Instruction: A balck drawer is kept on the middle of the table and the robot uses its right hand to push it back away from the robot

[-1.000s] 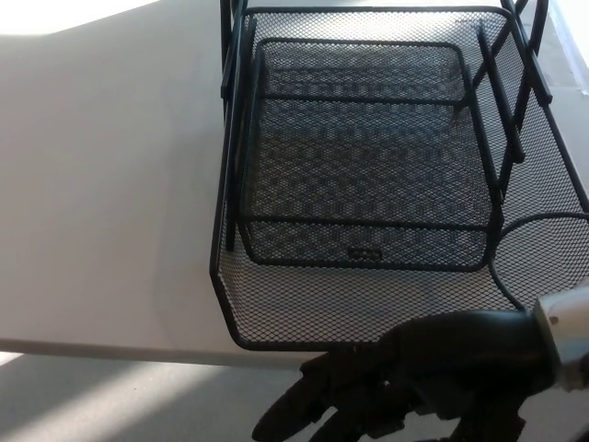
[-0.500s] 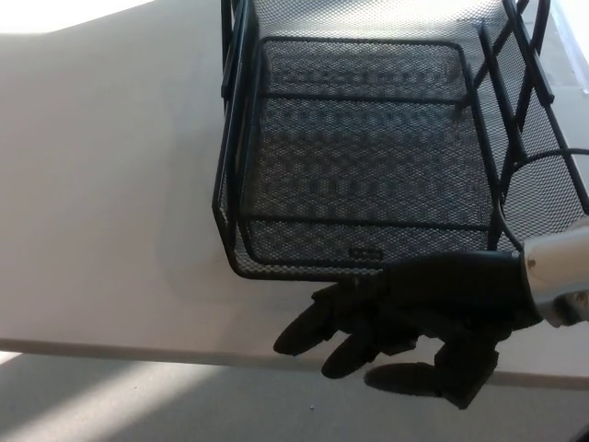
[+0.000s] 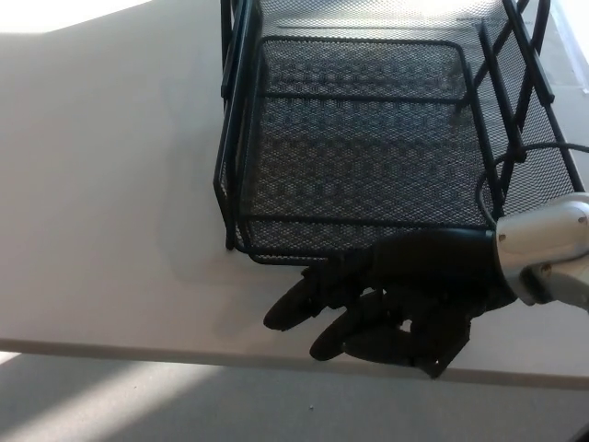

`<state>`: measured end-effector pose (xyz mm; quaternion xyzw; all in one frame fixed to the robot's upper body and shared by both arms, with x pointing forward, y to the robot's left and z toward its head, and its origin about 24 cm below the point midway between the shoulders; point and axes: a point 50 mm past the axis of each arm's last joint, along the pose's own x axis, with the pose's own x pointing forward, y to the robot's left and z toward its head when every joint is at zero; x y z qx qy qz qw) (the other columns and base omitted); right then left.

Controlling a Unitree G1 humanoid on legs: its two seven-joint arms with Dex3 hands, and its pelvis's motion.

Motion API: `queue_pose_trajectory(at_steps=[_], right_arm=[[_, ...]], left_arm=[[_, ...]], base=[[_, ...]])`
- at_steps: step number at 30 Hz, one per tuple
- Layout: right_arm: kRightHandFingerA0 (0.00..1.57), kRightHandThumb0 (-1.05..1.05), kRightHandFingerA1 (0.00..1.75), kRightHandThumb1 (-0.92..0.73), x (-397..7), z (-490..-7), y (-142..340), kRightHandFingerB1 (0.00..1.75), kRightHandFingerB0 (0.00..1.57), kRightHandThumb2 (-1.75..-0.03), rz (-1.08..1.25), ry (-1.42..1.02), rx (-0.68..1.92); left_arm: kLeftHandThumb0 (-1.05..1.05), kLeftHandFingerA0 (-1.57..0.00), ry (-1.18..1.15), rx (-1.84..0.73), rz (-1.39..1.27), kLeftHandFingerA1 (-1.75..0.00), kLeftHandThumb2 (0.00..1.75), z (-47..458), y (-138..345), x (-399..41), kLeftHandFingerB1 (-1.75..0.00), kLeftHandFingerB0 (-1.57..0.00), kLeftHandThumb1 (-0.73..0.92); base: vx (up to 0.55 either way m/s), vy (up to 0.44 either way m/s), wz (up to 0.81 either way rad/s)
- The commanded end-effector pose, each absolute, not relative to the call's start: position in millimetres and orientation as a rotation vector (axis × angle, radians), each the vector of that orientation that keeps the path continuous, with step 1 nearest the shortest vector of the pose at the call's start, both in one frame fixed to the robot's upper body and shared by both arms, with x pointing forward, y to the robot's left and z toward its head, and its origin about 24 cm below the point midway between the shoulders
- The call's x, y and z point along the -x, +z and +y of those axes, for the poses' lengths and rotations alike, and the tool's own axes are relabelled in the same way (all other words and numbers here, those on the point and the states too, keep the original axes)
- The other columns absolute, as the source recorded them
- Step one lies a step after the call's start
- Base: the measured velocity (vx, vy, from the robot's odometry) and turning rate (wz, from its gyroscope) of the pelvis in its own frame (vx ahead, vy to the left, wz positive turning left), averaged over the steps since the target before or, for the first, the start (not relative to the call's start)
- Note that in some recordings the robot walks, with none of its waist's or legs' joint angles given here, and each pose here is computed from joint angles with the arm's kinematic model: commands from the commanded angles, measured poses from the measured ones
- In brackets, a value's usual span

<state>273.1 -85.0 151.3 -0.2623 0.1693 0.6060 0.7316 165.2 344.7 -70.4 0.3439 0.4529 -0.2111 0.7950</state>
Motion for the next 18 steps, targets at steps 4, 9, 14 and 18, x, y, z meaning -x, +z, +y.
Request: queue_pose_trajectory(at_steps=[4,9,14,18], right_arm=[[0.0,-0.34,0.48,-0.58,-283,-78,141,0.48,0.01,-1.11,0.433,1.318,0.499],[0.0,-0.35,0.48,-0.59,-289,-71,140,0.48,0.01,-1.11,0.432,1.316,0.51],[0.0,-0.35,0.49,-0.58,-298,-70,150,0.48,0.0,-1.11,0.405,1.307,0.527],[0.0,-0.36,0.49,-0.57,-302,-70,155,0.48,0.0,-1.1,0.395,1.291,0.539]], left_arm=[[-0.71,-0.2,-0.455,-0.751,0.975,-0.29,0.65,351,-66,-162,-0.27,-0.17,0.81],[-0.7,-0.21,-0.449,-0.743,0.975,-0.29,0.65,351,-68,-161,-0.27,-0.18,0.8],[-0.7,-0.2,-0.456,-0.741,0.97,-0.29,0.65,351,-67,-161,-0.27,-0.17,0.81],[-0.69,-0.2,-0.455,-0.743,0.972,-0.29,0.65,351,-67,-160,-0.27,-0.17,0.81]], base=[[0.0,0.0,0.0],[0.0,0.0,0.0],[0.0,0.0,0.0],[0.0,0.0,0.0]])
